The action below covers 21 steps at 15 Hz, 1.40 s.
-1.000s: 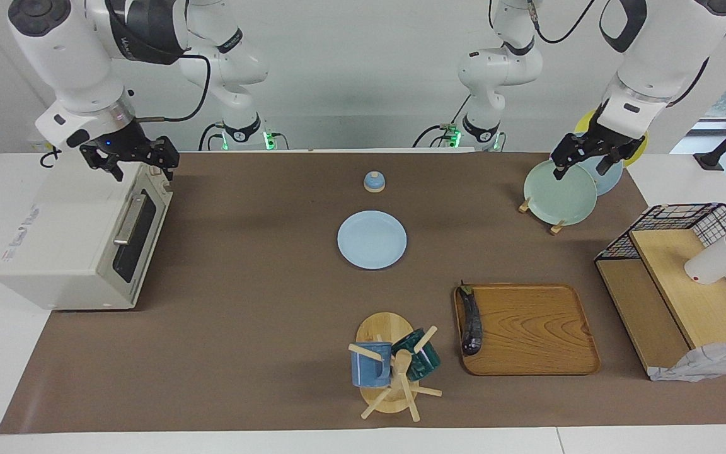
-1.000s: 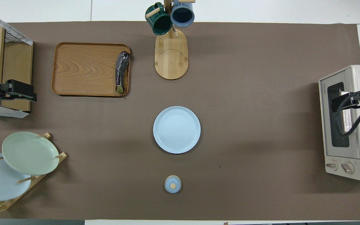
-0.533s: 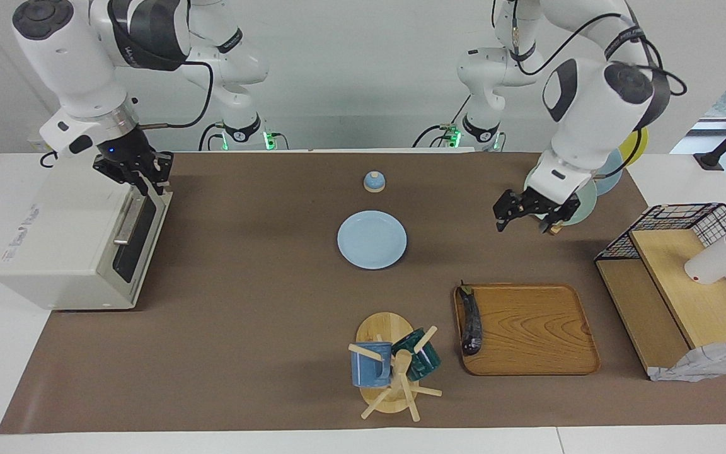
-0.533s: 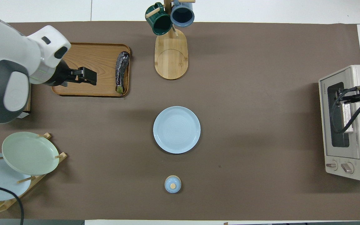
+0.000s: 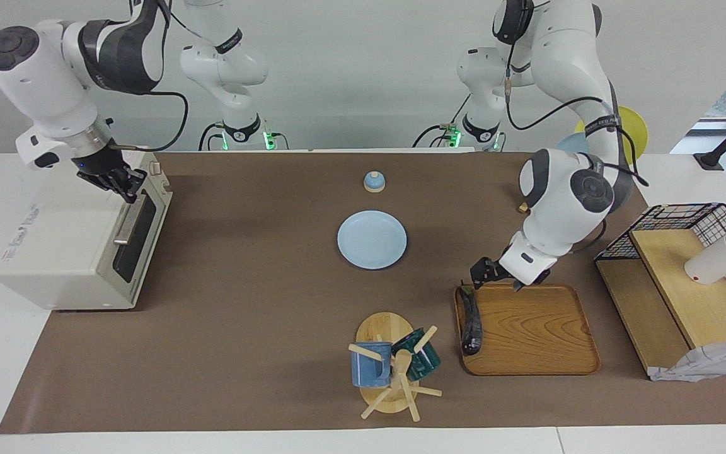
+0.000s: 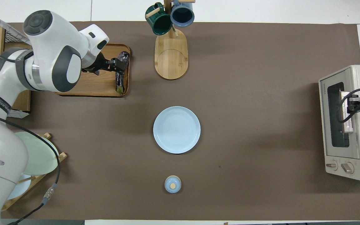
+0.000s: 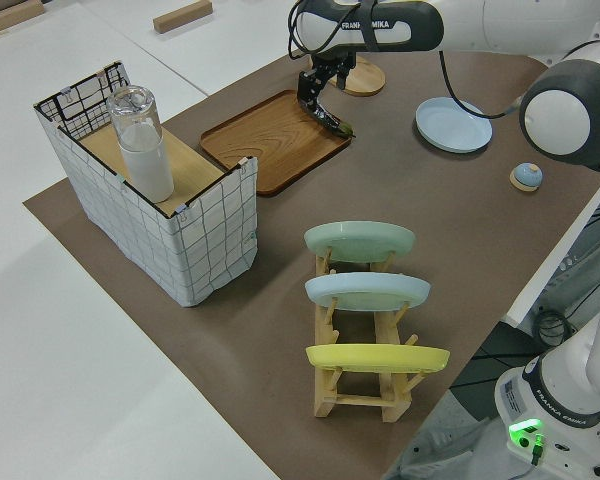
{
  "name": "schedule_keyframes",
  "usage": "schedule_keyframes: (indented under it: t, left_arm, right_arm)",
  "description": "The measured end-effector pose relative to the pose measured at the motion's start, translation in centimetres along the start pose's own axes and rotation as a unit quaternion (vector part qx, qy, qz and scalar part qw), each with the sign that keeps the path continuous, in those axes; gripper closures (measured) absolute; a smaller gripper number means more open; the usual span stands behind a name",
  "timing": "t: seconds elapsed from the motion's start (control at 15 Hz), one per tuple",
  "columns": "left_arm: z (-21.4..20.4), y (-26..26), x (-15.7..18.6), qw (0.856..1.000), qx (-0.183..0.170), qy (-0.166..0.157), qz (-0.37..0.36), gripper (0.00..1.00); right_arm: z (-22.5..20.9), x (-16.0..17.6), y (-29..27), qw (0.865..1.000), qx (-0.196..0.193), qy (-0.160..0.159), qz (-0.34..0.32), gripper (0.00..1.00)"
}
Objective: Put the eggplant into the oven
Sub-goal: 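Reach the left gripper to the eggplant on the wooden tray and grasp it, then carry the eggplant toward the blue plate while the right gripper opens the oven door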
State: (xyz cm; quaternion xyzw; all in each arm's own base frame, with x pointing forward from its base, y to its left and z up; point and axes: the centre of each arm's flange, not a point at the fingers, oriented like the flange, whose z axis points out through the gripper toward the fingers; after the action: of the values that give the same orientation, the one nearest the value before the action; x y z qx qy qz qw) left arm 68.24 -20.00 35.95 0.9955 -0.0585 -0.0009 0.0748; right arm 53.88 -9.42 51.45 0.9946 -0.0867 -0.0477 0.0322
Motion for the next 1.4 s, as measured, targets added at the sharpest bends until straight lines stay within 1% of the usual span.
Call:
schedule_keyframes:
  t: [0.07, 0.2, 0.4, 0.53, 0.8, 1.13, 1.27, 1.33, 1.4]
  left_arm:
    - [0.9, 0.2, 0.4, 1.0, 0.004, 0.01, 0.005, 0.0]
    - [2.1, 0.0, 0.7, 1.0, 0.012, 0.017, 0.011, 0.0]
    - [2.5, 0.0, 0.8, 1.0, 0.012, 0.023, 0.016, 0.0]
    - [2.7, 0.2, 0.7, 0.999, 0.012, 0.024, 0.018, 0.0]
    - [3.4, 0.7, 0.5, 0.999, 0.012, 0.026, 0.023, 0.0]
    - [4.4, 0.6, 0.1, 0.999, 0.013, 0.031, 0.03, 0.04]
    - [4.6, 0.6, 0.1, 0.999, 0.013, 0.032, 0.031, 0.07]
    - [4.6, 0.6, 0.1, 0.999, 0.013, 0.033, 0.031, 0.12]
    - [4.6, 0.6, 0.1, 0.999, 0.013, 0.033, 0.032, 0.12]
  right_arm:
    - [0.7, 0.1, 0.0, 1.0, -0.009, -0.001, -0.003, 0.99]
    - [2.0, 0.2, 0.1, 1.0, -0.022, -0.001, -0.011, 0.99]
    - [2.9, 0.4, 0.3, 0.998, -0.05, 0.001, -0.042, 0.99]
    - [3.3, 0.3, 0.4, 0.997, -0.056, 0.001, -0.051, 0.99]
    - [4.3, 0.3, 0.7, 0.997, -0.056, 0.009, -0.051, 0.99]
    - [4.5, 0.2, 0.6, 0.997, -0.055, 0.013, -0.053, 0.99]
    - [4.7, 0.0, -0.4, 0.998, -0.038, 0.018, -0.054, 0.99]
    - [5.0, -0.2, -1.5, 0.998, -0.027, 0.022, -0.059, 0.99]
    - [5.6, -0.5, -3.0, 0.998, -0.018, 0.026, -0.063, 0.99]
